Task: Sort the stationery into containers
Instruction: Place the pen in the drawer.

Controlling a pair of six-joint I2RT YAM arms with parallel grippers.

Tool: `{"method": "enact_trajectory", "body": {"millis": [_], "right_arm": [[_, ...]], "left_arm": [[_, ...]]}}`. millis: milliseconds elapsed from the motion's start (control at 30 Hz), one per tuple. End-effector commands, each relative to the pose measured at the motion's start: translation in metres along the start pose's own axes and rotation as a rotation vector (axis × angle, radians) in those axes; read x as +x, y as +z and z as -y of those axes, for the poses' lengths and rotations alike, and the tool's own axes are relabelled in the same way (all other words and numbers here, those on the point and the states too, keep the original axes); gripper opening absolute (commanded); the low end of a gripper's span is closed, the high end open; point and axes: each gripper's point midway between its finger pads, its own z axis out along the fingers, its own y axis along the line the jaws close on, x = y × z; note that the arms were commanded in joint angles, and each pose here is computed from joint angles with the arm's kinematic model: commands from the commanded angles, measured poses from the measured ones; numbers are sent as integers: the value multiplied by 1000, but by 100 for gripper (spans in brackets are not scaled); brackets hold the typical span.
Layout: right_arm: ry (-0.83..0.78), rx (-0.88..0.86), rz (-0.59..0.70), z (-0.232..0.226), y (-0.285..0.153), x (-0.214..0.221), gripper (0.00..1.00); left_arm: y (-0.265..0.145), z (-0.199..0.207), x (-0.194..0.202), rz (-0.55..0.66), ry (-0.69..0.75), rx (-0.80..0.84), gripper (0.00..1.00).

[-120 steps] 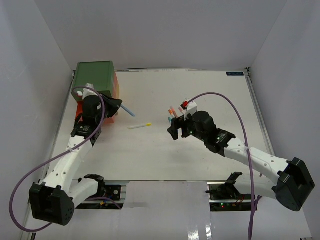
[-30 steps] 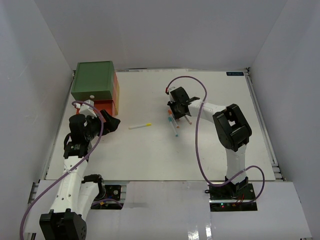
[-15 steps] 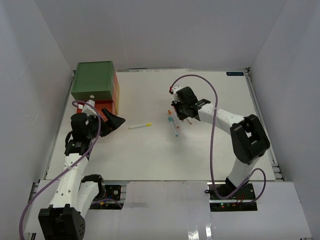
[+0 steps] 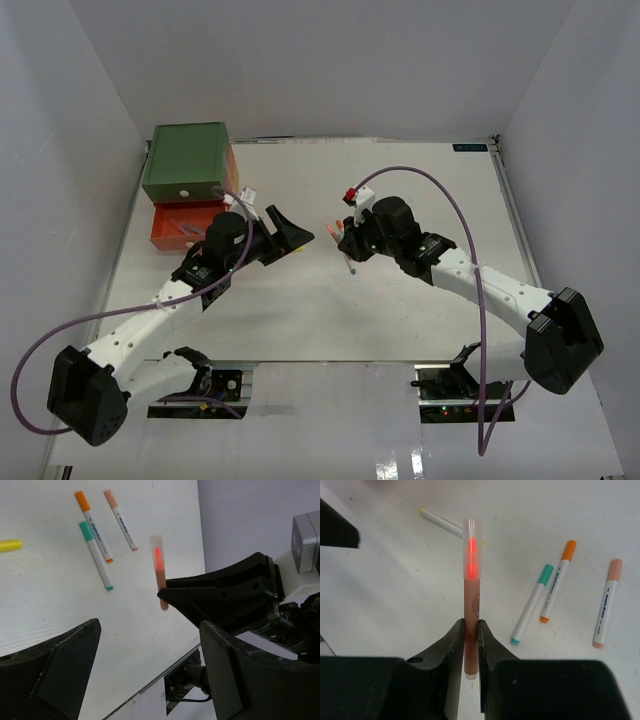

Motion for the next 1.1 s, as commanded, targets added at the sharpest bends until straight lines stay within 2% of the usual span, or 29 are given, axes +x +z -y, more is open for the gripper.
{"method": "enact_trajectory", "body": {"millis": [0,200,433,667,700,833,933,967,1067], "right_arm": [[35,-80,124,-19,-9,-26,17],[44,-89,160,-22,-21,-27,18],[65,-106,179,-26,-25,-25,20],[87,-121,194,-28,-25,-24,20],[89,-123,199,-29,-25,-25,21],[94,-126,194,-29,-25,-23,26],[97,-117,194,-28,-26,-22,36],[97,-116,191,-28,-26,-21,51],[96,-104,177,-26,-29,-20,80]], "left_arm": [[22,24,-14,103,-5,-2,89],[59,43,-1,107,16,-19,81],[84,52,2,114,42,-34,64],[94,55,14,87,45,-29,38],[94,55,16,83,46,-26,32],[94,49,18,86,49,-39,19],[92,45,17,97,48,-50,12],[90,45,16,101,47,-49,11],[87,37,11,128,57,-84,9]]}}
